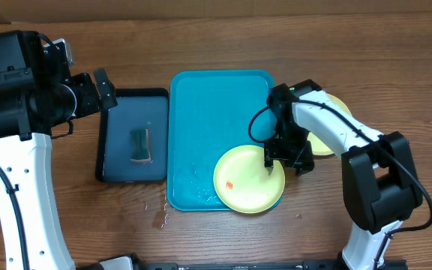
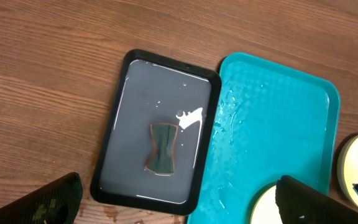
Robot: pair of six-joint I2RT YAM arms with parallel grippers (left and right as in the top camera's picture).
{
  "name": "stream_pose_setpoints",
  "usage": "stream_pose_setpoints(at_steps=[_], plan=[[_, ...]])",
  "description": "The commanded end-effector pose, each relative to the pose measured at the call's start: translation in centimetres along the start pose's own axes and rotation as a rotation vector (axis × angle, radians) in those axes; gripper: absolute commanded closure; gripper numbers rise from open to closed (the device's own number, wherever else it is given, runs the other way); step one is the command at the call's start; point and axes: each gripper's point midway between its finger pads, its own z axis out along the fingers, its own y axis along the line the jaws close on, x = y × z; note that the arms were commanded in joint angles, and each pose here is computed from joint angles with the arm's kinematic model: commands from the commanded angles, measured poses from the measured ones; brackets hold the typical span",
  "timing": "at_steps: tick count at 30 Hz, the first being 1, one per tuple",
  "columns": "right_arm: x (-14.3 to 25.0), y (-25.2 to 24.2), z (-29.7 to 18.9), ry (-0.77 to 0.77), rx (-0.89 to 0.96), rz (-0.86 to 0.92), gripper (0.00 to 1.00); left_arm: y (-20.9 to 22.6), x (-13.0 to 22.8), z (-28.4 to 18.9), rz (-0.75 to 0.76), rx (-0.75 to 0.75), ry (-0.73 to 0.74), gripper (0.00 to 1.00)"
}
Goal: Clean dirty plates on tray and stack at the side
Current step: 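Move the right gripper left to the rim of the lower yellow plate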
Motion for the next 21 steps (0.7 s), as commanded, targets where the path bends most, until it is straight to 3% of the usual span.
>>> stream_pose_setpoints(at_steps=[1,5,14,21], plan=[[0.3,0.6,-0.4,-0.025,-0.004,-0.02,0.39,-0.6,-0.4,-0.7,0.002,0.019,-0.026,0.0],[0.4,0.5,-0.4,-0.024,0.003,-0.023,0.56,-0.6,-0.4,-0.7,0.002,0.019,-0.026,0.0],[0.6,0.1,1.4,-0.012,0.008,-0.02,0.58,-0.6,-0.4,-0.7,0.003,0.02,-0.025,0.0],[0.0,0.3,1.4,-0.032,-0.002,-0.023,0.9,-0.6,-0.4,-0.7,0.003,0.02,-0.025,0.0]])
